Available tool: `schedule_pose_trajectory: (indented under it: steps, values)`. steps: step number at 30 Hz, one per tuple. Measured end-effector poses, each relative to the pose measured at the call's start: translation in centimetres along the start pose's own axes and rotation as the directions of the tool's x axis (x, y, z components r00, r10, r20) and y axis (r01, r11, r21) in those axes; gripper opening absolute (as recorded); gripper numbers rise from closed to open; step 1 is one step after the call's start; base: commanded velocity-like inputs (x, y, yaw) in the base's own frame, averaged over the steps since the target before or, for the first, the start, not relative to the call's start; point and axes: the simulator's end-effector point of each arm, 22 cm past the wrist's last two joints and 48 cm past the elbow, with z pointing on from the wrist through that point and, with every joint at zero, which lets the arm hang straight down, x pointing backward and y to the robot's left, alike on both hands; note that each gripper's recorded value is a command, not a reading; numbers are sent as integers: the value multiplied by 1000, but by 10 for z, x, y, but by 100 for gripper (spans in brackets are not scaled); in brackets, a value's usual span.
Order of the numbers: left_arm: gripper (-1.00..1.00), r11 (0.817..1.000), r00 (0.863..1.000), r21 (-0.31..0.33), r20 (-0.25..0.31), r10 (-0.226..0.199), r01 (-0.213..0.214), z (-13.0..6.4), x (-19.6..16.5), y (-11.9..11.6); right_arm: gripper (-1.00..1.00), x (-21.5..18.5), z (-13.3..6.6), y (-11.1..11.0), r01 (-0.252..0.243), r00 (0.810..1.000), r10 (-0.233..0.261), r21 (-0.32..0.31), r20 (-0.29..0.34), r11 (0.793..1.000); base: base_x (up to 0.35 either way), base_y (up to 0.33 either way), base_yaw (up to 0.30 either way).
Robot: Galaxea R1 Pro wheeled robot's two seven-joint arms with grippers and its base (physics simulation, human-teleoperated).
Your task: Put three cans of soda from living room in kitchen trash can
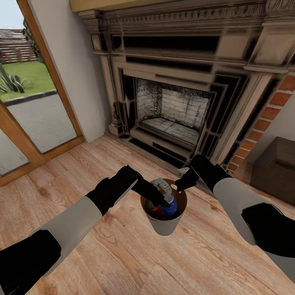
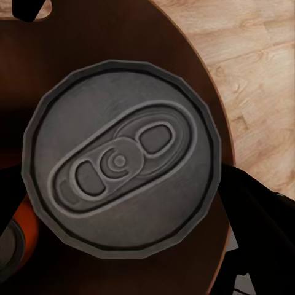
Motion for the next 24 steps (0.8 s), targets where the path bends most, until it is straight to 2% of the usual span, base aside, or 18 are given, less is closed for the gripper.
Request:
schedule_pose_trajectory:
  steps: [11, 12, 13, 17, 24]
  values:
    - [-100, 1000, 1000, -2, 4, 10, -10, 0, 0, 0, -100, -1, -1, 0, 4, 1000, -4, 2, 2, 1000, 0, 0, 0]
    - [100, 1000, 1000, -2, 5, 11, -11, 0, 0, 1, -100, -1, -1, 0, 4, 1000, -4, 2, 2, 1000, 0, 0, 0]
    - [100, 1000, 1000, 10, 7, -1, 1, 1, -1, -2, -100, -2, -1, 1, 2, 1000, -2, -1, 6, 1000, 0, 0, 0]
    - [100, 1000, 1000, 15, 7, -4, 4, 3, 2, -3, -100, -4, -1, 7, -17, 1000, 17, -29, 12, 999, 0, 0, 0]
    - [100, 1000, 1000, 17, 8, -8, 8, 3, 5, -3, -100, -2, -1, 2, -6, 1000, 6, -12, 8, 1000, 0, 0, 0]
